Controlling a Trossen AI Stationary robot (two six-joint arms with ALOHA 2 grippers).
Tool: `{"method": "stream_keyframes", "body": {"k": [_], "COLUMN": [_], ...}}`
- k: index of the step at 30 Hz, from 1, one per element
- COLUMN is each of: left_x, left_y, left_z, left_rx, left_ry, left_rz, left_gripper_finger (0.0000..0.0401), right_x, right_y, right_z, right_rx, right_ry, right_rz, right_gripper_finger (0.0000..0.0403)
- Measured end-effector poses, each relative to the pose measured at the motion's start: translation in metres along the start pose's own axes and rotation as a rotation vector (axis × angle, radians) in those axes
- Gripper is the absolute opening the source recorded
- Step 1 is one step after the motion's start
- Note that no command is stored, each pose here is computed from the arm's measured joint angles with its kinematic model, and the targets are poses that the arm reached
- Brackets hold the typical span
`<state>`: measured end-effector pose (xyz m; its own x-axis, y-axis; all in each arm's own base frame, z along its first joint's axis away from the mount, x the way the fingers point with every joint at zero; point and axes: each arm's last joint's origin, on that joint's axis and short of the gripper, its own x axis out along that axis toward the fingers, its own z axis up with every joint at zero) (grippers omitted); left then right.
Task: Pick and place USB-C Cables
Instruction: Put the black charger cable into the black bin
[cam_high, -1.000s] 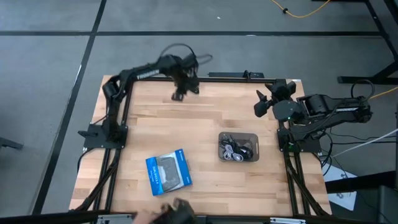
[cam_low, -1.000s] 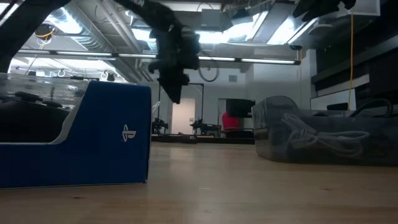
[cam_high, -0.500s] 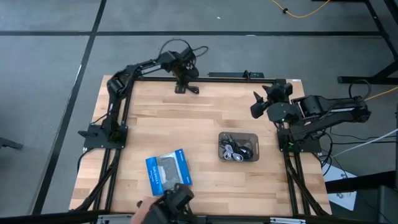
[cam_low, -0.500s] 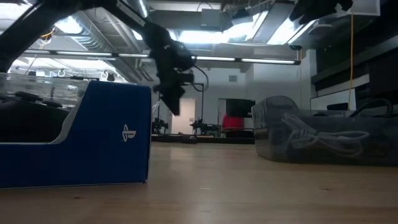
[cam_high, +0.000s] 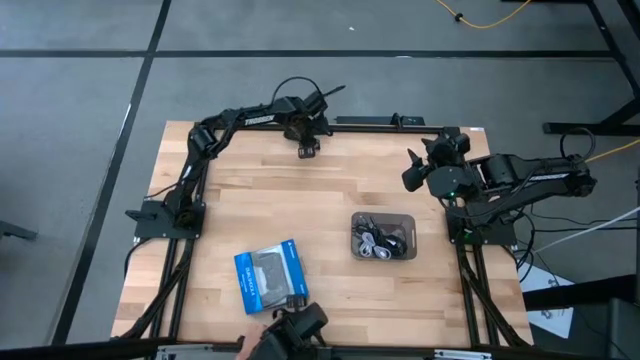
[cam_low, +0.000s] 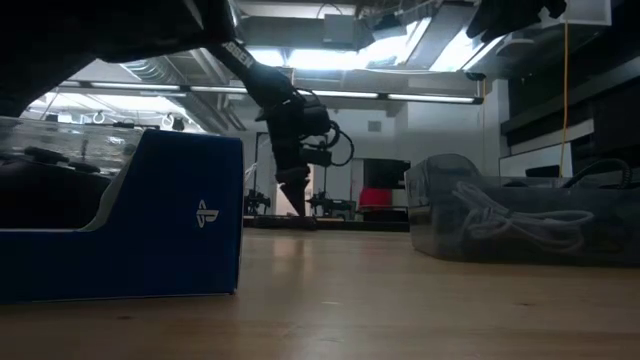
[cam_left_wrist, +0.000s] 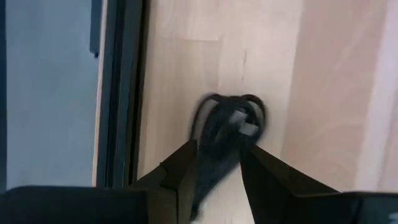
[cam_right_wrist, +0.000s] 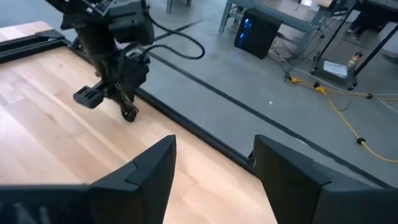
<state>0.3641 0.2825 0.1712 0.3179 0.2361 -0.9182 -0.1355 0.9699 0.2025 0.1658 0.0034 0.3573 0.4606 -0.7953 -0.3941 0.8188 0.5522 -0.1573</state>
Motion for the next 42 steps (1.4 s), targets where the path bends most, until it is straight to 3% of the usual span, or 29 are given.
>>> {"method": "stream_keyframes", "body": {"k": [5, 12, 20, 23, 25, 27, 30, 35, 42], "left_x": [0.0, 0.014, 0.02, 0.02, 0.02, 0.017, 0.011, -0.014, -0.046], "left_y": [0.001, -0.014, -0.016, -0.018, -0.021, -0.022, -0.022, -0.027, -0.051], "left_z": [-0.001, -0.008, -0.012, -0.012, -0.01, -0.006, 0.002, 0.016, 0.051], "left_rx": [-0.053, -0.01, -0.027, -0.027, -0.019, -0.013, -0.002, 0.008, 0.04], "left_ry": [0.026, 0.146, 0.184, 0.191, 0.195, 0.193, 0.199, 0.251, 0.157], "left_rz": [0.043, -0.05, -0.05, -0.057, -0.06, -0.055, -0.037, -0.098, -0.094], "left_gripper_finger": [0.0115, 0.0115, 0.0113, 0.0081, 0.0034, 0.0012, 0.0004, 0.0, 0.0001], "right_x": [0.0, 0.0, 0.0, 0.0, 0.0, 0.0, 0.0, 0.0, 0.0], "right_y": [0.001, 0.001, 0.001, 0.001, 0.001, 0.001, 0.001, 0.001, 0.001], "right_z": [-0.001, -0.002, -0.003, -0.003, -0.003, -0.003, -0.003, -0.003, -0.003], "right_rx": [-0.005, -0.014, -0.019, -0.017, -0.017, -0.016, -0.015, -0.014, -0.014], "right_ry": [0.032, 0.046, 0.052, 0.052, 0.052, 0.052, 0.055, 0.066, 0.07], "right_rz": [0.038, 0.049, 0.048, 0.048, 0.048, 0.048, 0.052, 0.067, 0.072], "right_gripper_finger": [0.022, 0.022, 0.022, 0.022, 0.022, 0.022, 0.022, 0.022, 0.022]}}
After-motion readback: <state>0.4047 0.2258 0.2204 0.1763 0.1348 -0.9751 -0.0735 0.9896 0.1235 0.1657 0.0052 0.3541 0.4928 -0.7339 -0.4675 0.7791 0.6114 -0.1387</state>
